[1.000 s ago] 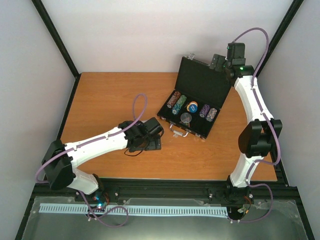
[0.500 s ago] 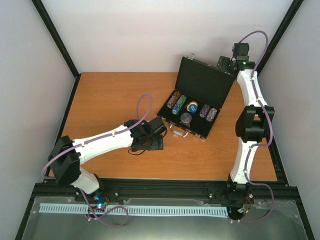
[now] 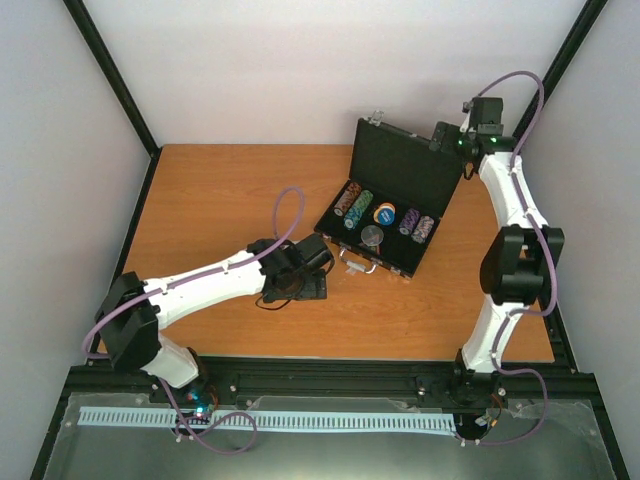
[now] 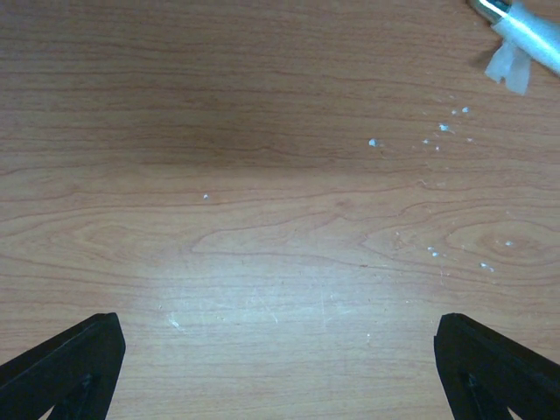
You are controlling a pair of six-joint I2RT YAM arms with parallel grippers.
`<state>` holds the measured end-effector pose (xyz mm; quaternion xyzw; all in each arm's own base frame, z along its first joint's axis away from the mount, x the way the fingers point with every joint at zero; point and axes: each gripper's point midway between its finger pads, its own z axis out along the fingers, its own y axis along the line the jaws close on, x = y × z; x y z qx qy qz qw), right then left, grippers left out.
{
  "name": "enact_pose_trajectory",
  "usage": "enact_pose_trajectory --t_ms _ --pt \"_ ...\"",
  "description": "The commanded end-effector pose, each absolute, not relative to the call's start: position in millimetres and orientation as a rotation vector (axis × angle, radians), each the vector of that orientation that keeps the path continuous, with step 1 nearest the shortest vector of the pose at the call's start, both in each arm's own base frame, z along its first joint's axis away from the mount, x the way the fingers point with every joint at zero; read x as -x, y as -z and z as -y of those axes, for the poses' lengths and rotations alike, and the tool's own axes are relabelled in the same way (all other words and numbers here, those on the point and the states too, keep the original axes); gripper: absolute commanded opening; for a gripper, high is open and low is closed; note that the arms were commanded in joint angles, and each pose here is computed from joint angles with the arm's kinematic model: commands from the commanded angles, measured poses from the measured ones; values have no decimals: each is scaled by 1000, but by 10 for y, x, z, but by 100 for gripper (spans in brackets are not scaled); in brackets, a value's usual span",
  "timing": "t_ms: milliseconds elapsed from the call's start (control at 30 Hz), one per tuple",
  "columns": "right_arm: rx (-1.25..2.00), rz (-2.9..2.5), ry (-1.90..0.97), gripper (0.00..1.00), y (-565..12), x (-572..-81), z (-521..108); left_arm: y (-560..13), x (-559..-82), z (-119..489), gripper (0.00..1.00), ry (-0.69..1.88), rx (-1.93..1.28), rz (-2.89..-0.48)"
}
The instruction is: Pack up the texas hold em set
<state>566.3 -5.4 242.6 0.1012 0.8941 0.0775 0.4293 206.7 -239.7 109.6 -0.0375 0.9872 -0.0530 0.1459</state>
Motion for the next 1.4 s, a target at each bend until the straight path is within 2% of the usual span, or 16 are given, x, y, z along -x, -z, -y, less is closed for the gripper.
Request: enact_pose_trajectory --t_ms 0,233,667,867,1067,1233,1333,1367 --pt "-247 -2314 -244 100 -2311 -5214 -102 -1324 -2106 2422 100 232 108 -2783" --pt "-198 -2355 -301 100 -2221 -4555 -500 -1427 -2012 2255 100 264 132 -2753" --pt "-57 -2362 -429 100 -2539 -3475 -1143 -1550 -1808 1940 100 335 170 -2707" --pt "14 -2433 -437 100 -2400 -3268 -1235 -1470 -1785 2076 100 382 120 -2743" --pt "73 -2463 -477 100 -2273 -3344 -1427 -1492 -1865 2276 100 530 174 -2699" --pt "131 -2493 -483 84 -2136 -3579 -1563 -1411 -2089 2420 100 729 327 -2695" --pt "167 -2523 -472 64 -1988 -3745 -1634 -1368 -2314 2450 100 822 411 -2670" --pt "179 -2525 -470 49 -1943 -3804 -1658 -1326 -2384 2437 100 823 434 -2675"
